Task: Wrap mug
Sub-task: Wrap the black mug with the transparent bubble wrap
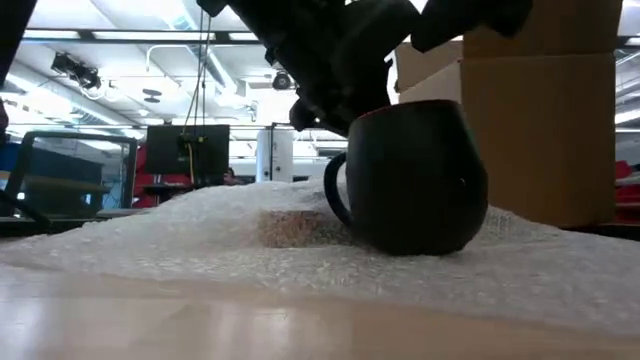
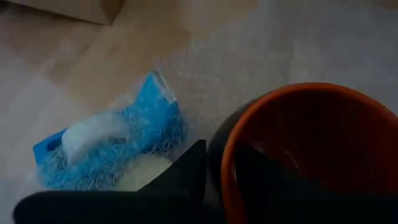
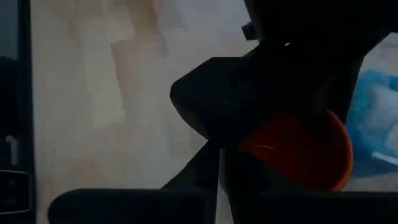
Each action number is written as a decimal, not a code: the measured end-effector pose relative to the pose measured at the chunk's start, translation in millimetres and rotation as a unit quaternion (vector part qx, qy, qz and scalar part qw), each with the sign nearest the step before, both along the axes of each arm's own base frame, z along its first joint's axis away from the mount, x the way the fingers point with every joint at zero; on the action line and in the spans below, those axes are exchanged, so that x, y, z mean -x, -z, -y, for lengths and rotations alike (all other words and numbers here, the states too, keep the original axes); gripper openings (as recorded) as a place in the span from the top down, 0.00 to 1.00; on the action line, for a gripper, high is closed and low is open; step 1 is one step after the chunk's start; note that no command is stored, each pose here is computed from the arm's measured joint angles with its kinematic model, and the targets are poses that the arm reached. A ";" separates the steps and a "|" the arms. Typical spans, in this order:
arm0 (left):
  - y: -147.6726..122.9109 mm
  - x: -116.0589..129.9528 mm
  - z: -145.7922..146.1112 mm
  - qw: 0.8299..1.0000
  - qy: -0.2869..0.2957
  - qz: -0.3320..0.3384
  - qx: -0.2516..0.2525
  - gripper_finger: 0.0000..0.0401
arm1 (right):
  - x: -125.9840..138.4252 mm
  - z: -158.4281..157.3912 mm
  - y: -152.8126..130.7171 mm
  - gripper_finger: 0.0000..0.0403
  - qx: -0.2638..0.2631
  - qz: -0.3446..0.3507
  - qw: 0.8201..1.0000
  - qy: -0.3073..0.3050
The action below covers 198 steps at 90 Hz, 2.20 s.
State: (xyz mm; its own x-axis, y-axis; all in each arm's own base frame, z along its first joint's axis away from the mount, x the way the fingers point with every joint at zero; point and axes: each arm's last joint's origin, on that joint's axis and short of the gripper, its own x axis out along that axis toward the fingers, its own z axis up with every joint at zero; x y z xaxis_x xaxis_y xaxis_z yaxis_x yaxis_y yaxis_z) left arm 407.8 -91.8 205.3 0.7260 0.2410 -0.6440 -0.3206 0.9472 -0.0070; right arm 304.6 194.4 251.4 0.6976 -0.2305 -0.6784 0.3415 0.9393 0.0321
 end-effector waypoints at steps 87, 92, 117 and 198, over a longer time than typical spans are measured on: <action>-78.8 68.9 31.0 0.978 0.095 -0.132 -0.128 0.83 | 18.6 4.5 20.9 1.00 0.052 -0.017 0.997 0.059; -80.3 85.3 36.8 0.982 0.090 -0.109 -0.127 0.83 | 21.2 -1.9 12.6 1.00 0.061 -0.006 0.997 0.054; -59.4 147.7 63.4 0.988 0.134 -0.009 -0.080 0.83 | 26.6 -27.7 -20.9 1.00 0.023 0.016 1.000 0.010; -27.8 231.1 164.5 0.925 0.285 0.038 -0.248 0.83 | 46.3 -95.4 64.2 0.90 -0.309 -0.507 0.787 0.167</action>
